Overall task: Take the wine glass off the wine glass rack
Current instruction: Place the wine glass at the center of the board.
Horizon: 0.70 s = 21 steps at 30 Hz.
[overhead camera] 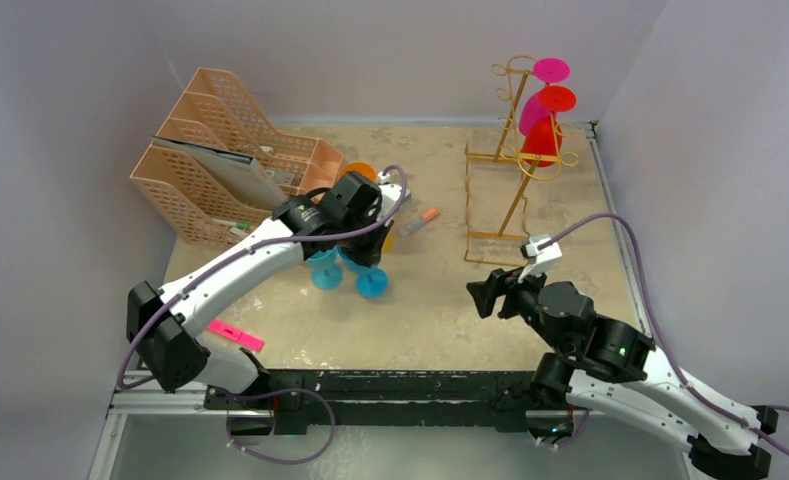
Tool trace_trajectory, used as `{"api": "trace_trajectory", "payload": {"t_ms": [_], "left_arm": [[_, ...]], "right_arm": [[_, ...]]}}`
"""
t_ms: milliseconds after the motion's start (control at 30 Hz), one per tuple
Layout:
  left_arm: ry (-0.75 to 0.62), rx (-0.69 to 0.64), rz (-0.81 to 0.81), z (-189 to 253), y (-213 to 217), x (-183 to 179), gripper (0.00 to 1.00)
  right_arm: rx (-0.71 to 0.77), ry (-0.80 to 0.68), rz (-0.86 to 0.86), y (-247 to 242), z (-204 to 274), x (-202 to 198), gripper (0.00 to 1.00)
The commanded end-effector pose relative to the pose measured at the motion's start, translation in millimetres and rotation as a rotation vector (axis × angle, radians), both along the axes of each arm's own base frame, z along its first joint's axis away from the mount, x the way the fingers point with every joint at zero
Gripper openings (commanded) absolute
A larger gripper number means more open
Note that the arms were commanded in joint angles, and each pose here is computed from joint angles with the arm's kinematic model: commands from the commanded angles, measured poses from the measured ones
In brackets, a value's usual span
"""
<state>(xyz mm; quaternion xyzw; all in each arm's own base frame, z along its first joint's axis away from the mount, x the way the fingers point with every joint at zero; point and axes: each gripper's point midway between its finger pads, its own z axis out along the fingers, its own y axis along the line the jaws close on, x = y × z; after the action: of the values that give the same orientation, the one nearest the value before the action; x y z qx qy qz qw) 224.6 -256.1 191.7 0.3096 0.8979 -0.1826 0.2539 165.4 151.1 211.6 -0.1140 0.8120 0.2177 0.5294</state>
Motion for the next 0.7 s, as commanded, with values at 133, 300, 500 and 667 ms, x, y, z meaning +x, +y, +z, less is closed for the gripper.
{"api": "trace_trajectory", "payload": {"t_ms": [133, 300, 500, 667], "left_arm": [[-0.113, 0.093, 0.017, -8, -2, 37, 0.0], [-0.138, 0.131, 0.013, -12, 0, 46, 0.0], [-0.136, 0.136, -0.007, -16, -4, 48, 0.0], [-0.085, 0.173, -0.022, -31, -2, 44, 0.0]], "right_arm": [[0.147, 0.033, -0.191, -31, 8, 0, 0.75], [0.167, 0.031, -0.203, -33, 11, 0, 0.75], [0.146, 0.03, -0.197, -32, 9, 1, 0.75], [0.121, 0.024, -0.181, -29, 8, 2, 0.75]]}}
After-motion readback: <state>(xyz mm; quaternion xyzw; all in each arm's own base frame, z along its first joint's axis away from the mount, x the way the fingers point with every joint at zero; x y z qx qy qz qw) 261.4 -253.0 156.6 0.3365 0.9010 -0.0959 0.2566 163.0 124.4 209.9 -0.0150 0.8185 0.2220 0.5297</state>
